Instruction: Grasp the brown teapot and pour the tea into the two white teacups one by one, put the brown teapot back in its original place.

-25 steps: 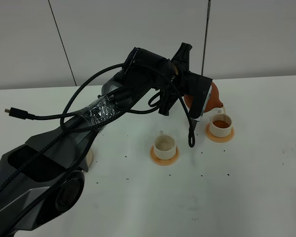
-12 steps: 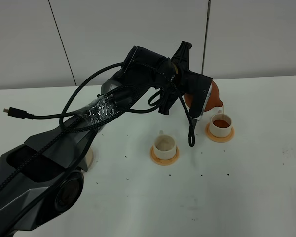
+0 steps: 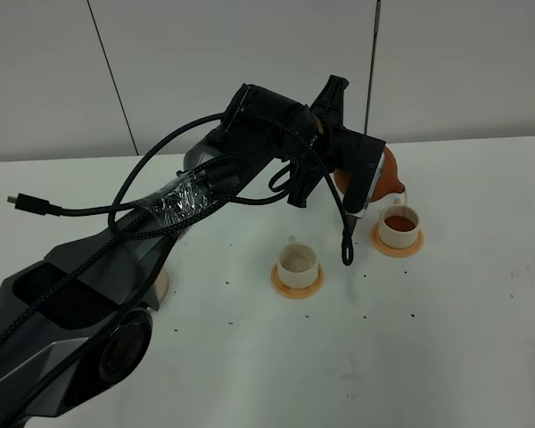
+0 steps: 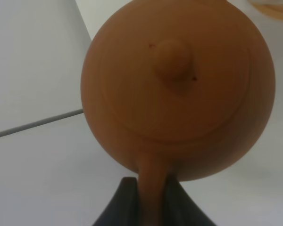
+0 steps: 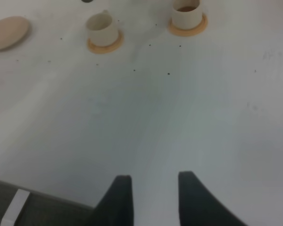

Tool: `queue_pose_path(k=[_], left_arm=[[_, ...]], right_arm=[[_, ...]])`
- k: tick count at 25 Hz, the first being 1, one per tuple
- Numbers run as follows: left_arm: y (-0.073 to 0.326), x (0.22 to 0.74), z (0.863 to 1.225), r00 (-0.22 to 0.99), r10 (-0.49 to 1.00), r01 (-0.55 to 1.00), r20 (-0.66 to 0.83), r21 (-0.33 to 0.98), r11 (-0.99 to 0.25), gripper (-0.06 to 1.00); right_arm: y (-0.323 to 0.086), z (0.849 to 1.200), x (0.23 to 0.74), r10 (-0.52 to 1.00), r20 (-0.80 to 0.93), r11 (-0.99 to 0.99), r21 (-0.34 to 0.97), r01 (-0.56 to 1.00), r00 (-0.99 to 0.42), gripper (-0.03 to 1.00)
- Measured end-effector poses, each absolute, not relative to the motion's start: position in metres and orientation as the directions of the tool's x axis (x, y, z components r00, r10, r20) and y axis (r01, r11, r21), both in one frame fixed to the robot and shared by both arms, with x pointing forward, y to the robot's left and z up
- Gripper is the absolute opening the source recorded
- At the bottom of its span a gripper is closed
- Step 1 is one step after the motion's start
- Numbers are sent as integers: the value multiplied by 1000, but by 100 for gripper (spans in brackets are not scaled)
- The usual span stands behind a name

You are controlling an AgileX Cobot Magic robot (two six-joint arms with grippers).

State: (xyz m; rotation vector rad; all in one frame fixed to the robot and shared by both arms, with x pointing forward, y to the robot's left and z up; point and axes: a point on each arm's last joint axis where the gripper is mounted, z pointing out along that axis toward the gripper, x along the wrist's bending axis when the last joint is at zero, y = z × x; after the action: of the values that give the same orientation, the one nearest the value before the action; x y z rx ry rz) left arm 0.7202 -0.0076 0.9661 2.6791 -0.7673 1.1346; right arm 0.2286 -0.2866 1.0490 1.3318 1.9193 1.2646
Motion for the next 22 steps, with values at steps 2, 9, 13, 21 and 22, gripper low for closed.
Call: queue_pose_path(k=[2,9,13,21,22], left_arm=[[-8,720,966,587,-402,-502,702,-74,-862,17],[-8,720,966,587,-403,-503,702,-74,-861,17],[-9,719,966,588,-400,-502,703,-71,-862,17],[-8,718,964,632,-364,-469,684,-36,-882,17],[-7,717,964,643,-354,-460,679,-27,-888,17]], right_arm=[[-287,1049,229,905,113,99,882,461,-411,24],[-287,1049,229,905,113,99,882,461,-411,24],[-287,1049,229,905,113,99,882,461,-411,24],[-287,1049,229,905,113,99,882,461,-411,24],[-287,1049,229,905,113,99,882,461,-411,24]])
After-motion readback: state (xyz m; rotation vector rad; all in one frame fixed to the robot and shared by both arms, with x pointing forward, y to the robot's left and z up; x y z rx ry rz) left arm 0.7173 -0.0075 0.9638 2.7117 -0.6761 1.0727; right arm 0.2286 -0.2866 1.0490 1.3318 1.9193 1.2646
